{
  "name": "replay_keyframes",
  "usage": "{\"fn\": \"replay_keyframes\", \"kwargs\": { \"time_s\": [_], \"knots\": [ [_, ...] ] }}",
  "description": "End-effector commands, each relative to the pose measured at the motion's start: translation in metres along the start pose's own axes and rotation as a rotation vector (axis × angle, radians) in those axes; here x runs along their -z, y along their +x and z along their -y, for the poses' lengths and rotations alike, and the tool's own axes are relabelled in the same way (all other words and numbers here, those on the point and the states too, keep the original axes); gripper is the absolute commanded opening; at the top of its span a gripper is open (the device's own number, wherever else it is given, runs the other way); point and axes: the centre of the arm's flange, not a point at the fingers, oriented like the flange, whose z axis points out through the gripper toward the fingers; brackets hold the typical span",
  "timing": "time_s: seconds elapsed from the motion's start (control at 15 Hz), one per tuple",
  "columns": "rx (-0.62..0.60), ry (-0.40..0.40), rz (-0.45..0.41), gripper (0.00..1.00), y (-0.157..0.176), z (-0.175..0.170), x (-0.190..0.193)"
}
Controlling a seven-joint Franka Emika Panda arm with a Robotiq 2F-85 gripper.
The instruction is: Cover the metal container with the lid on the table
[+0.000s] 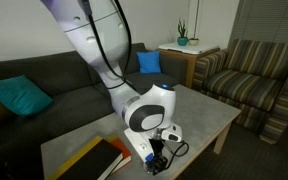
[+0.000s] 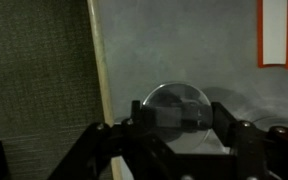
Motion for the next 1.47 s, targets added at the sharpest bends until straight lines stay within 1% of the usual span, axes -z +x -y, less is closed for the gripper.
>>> {"fn": "replay_keyframes", "kwargs": {
  "time_s": [0.0,0.27,0.47,0.73,1.13,1.27,1.4],
  "knots": [
    [0.028,-0.027,-0.002,0.44,-0.016,-0.002,0.045],
    [0.161,0.039,-0.047,0.44,-0.015,0.011,0.073],
    [0.241,0.067,-0.054,0.44,-0.010,0.034,0.082],
    [0.287,0.061,-0.040,0.44,-0.001,0.065,0.083],
    [0.307,0.011,-0.052,0.44,0.013,0.090,0.087],
    [0.315,0.006,-0.035,0.44,0.016,0.096,0.087],
    [0.318,0.008,-0.019,0.44,0.010,0.109,0.084]
  ]
}}
